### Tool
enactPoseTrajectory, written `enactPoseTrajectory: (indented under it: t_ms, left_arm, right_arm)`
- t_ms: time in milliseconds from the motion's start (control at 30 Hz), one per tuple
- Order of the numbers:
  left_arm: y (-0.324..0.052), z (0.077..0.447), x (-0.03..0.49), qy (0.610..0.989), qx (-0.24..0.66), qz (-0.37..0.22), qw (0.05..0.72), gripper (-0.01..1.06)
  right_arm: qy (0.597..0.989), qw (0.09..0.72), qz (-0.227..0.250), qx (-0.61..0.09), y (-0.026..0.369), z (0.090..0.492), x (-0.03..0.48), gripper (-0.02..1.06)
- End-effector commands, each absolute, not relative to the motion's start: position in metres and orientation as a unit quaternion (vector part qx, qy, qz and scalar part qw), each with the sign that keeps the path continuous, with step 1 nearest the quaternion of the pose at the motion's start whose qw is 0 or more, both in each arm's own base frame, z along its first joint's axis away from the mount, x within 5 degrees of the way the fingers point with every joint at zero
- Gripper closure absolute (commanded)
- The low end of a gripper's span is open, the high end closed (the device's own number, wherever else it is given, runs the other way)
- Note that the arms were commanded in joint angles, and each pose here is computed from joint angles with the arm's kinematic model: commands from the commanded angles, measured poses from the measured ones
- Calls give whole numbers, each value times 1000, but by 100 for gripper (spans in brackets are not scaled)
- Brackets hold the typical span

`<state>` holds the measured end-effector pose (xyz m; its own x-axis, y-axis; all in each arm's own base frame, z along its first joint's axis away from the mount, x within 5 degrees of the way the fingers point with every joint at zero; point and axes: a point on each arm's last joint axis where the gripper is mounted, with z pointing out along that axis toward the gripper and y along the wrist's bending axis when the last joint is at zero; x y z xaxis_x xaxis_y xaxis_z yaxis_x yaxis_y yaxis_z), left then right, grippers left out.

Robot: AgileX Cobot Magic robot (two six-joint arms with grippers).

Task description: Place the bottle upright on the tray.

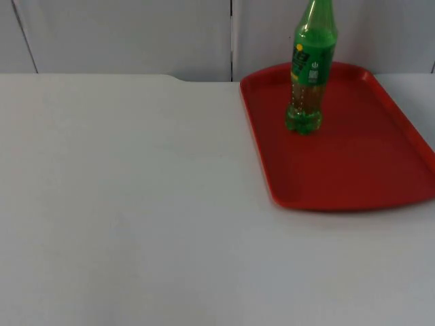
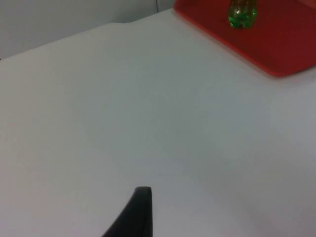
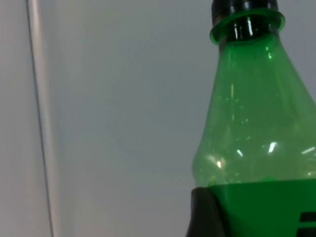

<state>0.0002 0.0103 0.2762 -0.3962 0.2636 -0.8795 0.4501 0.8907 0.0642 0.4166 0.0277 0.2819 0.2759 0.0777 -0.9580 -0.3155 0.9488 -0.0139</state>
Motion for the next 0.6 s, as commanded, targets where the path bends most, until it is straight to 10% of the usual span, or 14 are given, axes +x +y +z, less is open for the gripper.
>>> enactPoseTrajectory:
  t_ms: [0,567]
  left_arm:
    - [10,275,0,830,215,-92,507,0]
    - [10,275,0,830,215,-92,507,0]
  right_arm:
    - [530,829,146,-107,28,274,419,105]
    - [576,783,162,-169,43,174,459,105]
